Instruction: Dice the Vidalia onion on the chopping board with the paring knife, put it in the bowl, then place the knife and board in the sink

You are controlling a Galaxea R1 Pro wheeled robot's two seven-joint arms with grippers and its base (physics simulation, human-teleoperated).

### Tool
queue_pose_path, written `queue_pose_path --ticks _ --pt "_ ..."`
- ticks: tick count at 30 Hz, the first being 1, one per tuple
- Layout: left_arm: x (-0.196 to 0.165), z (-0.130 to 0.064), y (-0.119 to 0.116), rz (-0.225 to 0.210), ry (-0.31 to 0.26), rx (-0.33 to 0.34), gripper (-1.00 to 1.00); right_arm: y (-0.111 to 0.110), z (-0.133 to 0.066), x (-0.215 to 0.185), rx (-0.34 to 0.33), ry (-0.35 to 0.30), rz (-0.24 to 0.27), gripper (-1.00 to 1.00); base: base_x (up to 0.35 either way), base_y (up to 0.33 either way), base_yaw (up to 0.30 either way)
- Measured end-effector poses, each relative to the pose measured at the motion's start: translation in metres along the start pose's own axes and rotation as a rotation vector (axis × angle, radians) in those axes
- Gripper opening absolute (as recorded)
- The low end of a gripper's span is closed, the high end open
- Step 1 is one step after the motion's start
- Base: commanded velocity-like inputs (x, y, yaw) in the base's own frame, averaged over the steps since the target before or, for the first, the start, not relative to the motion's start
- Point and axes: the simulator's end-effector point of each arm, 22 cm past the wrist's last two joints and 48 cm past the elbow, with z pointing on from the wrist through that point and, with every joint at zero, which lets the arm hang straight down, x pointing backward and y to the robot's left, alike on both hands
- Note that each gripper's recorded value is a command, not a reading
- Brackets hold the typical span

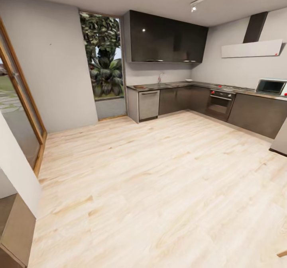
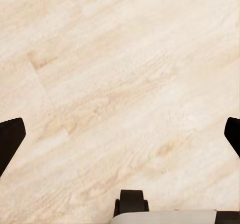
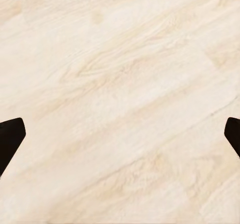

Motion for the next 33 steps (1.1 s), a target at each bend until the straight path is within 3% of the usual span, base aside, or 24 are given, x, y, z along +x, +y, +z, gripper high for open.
queue_pose_path --ticks 17,33 --pt "0.000 0.000 0.016 0.002 0.001 -0.022 1.00 0.000 0.000 0.000 0.000 -0.001 0.002 1.00 0.318 0.000 -0.009" --pt "-0.006 0.000 0.019 0.001 -0.014 -0.026 1.00 0.001 0.000 -0.004 -0.001 -0.009 0.003 1.00 0.319 -0.091 -0.132"
